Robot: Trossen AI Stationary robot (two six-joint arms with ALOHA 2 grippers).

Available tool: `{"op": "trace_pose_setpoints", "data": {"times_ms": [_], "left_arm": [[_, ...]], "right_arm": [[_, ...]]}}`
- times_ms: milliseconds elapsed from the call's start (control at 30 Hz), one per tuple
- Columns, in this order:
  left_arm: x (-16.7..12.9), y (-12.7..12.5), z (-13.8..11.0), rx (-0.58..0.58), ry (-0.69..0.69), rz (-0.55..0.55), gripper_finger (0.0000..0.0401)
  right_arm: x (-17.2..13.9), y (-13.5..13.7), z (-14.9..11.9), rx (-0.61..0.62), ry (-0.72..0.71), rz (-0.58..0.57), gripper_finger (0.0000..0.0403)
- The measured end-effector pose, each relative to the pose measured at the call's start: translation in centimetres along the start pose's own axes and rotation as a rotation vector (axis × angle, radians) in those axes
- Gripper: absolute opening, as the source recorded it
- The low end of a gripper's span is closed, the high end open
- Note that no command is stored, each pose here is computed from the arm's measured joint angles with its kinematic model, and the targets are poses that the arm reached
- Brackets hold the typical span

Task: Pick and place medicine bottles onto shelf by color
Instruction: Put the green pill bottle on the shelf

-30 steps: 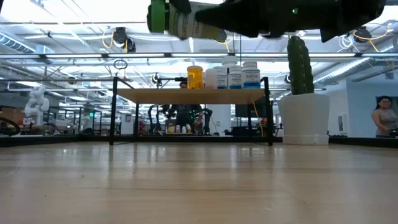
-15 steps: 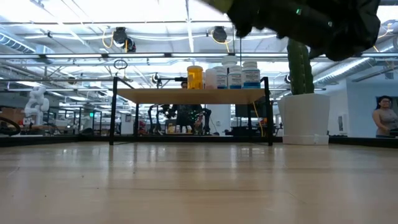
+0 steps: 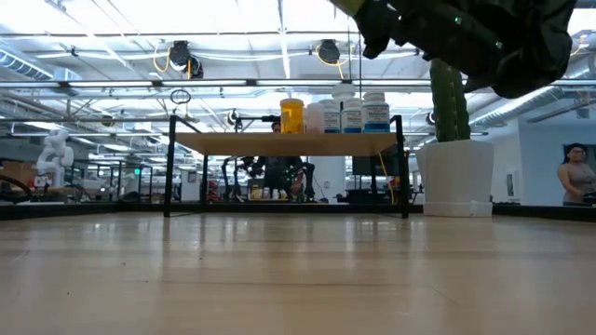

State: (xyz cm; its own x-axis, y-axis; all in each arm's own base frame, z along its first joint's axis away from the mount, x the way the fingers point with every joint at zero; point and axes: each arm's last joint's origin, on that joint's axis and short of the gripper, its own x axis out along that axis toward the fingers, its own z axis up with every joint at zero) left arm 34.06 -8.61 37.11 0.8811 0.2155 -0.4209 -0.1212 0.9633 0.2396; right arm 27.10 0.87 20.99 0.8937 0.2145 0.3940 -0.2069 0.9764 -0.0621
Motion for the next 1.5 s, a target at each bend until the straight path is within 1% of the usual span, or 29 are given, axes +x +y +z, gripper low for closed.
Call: {"op": "trace_pose_setpoints", "data": {"times_ms": [133, 267, 400, 467, 600, 733, 900, 1000, 1100, 1233, 1300, 1400, 1500], "left_arm": [[1.0, -1.2, -1.9, 0.039, -0.025, 0.059, 0.032], [1.5, -1.5, -2.9, 0.012, -0.054, 0.093, 0.0312], [1.7, -1.7, -2.7, -0.008, -0.127, 0.104, 0.0303], [1.5, -1.9, -2.4, 0.008, -0.16, 0.103, 0.0295], [0.6, -2.3, -2.0, 0.031, -0.183, 0.088, 0.0273], [0.2, -2.3, -2.3, 0.021, -0.148, 0.081, 0.0245], [0.1, -2.0, -2.4, -0.009, -0.137, 0.084, 0.0208], [0.0, -1.8, -2.3, -0.009, -0.143, 0.074, 0.0204], [-0.2, -1.5, -2.2, -0.019, -0.143, 0.076, 0.0211], [-0.5, -0.1, -2.1, -0.037, -0.1, 0.078, 0.0207], [-1.1, 1.1, -1.8, -0.056, -0.054, 0.056, 0.0203], [-1.6, 3.4, -0.8, -0.123, -0.015, 0.036, 0.0203], [-1.7, 5.2, -0.8, -0.139, 0.076, 0.03, 0.0203]], "right_arm": [[-0.1, -0.1, 0.4, 0.0, -0.012, 0.026, 0.0222], [-0.1, 0.0, 0.7, 0.002, -0.023, 0.055, 0.0222], [-0.1, 0.0, 0.7, 0.005, -0.023, 0.055, 0.0222], [-0.1, 0.0, 0.7, 0.009, -0.022, 0.056, 0.0222], [-0.1, 0.0, 0.7, 0.009, -0.022, 0.056, 0.0222], [-0.1, 0.0, 0.7, 0.009, -0.023, 0.057, 0.0222], [-0.1, 0.0, 0.7, 0.017, -0.022, 0.056, 0.0222], [-0.1, 0.0, 0.7, 0.02, -0.025, 0.051, 0.0222], [-0.1, -0.1, 0.7, 0.032, -0.024, 0.047, 0.0225], [-0.1, -0.6, 0.7, 0.028, -0.018, 0.023, 0.0255], [-0.3, -0.9, 0.4, 0.034, 0.017, 0.007, 0.0279], [-0.4, -1.6, -0.2, 0.054, 0.074, -0.036, 0.0317], [-0.7, -2.2, -0.9, 0.057, 0.145, -0.067, 0.0349]]}}
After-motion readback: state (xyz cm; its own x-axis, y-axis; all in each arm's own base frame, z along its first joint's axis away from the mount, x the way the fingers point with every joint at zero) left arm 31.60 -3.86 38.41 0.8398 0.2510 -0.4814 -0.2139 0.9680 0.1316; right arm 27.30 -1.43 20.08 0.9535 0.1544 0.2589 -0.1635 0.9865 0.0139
